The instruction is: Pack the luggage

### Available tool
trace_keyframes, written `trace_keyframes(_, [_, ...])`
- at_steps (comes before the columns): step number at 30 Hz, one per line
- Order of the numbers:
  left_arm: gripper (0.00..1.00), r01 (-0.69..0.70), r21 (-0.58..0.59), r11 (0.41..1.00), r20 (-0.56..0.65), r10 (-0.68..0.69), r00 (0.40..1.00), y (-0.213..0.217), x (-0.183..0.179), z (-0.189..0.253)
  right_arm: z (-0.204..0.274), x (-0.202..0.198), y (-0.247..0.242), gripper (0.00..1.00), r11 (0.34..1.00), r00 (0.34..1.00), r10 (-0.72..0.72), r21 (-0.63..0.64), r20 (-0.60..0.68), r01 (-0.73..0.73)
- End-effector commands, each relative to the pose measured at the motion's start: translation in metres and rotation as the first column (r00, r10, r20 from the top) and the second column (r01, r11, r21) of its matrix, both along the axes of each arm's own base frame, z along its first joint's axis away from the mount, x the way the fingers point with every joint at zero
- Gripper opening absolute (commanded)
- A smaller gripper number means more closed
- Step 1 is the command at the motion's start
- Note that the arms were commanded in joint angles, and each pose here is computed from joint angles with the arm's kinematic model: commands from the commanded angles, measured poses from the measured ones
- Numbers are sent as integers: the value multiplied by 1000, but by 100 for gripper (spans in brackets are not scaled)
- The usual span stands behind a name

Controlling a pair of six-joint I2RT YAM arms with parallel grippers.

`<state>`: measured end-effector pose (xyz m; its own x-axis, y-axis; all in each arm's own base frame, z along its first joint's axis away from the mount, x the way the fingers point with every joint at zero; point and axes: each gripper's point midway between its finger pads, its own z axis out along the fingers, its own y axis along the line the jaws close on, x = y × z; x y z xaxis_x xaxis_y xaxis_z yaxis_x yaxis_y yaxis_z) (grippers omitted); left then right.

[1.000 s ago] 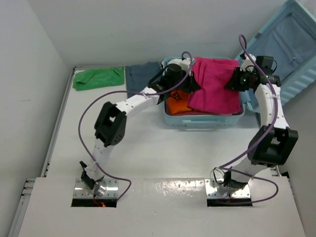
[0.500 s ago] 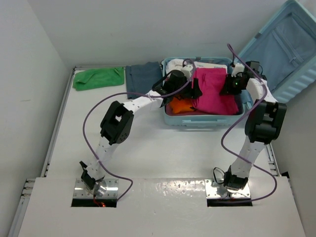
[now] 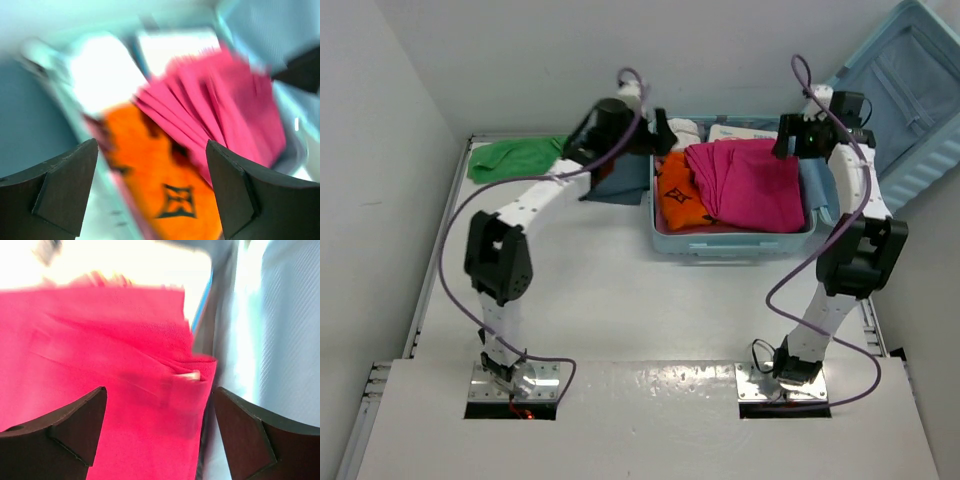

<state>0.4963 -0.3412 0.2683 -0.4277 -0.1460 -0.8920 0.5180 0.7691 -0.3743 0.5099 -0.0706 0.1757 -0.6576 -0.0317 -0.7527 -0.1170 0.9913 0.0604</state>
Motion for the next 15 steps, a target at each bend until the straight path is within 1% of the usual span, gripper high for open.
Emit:
trace_keyframes(1, [90,-116,-28,993,111,118,987,55,3,69,112,14,25,86,1000,966,2,19,260,-8])
trace_keyframes(2, [90,-152,-29,988,116,154,981,72,6,76,119,16,44,84,999,961,36,27,273,-45])
trace_keyframes(4, [90,-228,12,973,74,227,971,95,13,53,119,16,60,81,996,964,41,69,264,-61])
trace_keyframes(5, [90,-261,8,965,37,260,965,106,13,46,117,17,79,78,992,964,71,87,257,-96])
trace_keyframes(6, [90,-307,9,952,0,307,952,128,20,36,114,15,93,78,983,964,97,131,247,-132])
trace_keyframes(7, [90,-337,18,941,-58,338,939,140,26,16,111,14,101,78,978,966,106,153,237,-144])
trace_keyframes(8, [90,-350,31,936,-133,351,927,150,26,-6,106,11,121,78,964,970,117,210,214,-162])
trace_keyframes(9, [90,-376,-11,926,-205,366,908,168,31,-18,102,8,130,78,955,970,135,236,202,-182])
trace_keyframes(10, [90,-392,-7,920,-255,378,890,177,28,-41,102,5,144,78,943,966,160,258,202,-210])
trace_keyframes(11, [90,-408,-37,912,-264,385,884,184,32,-45,96,1,149,78,937,971,156,285,179,-203])
trace_keyframes(12, [90,-422,-41,906,-292,393,872,197,32,-56,97,-4,166,78,927,966,187,295,178,-233])
trace_keyframes(13, [90,-434,-22,901,-318,405,857,203,37,-74,96,-8,172,78,921,965,198,304,172,-243])
trace_keyframes(15, [90,-441,-36,897,-360,400,843,211,42,-89,95,-14,182,78,914,963,218,313,159,-259])
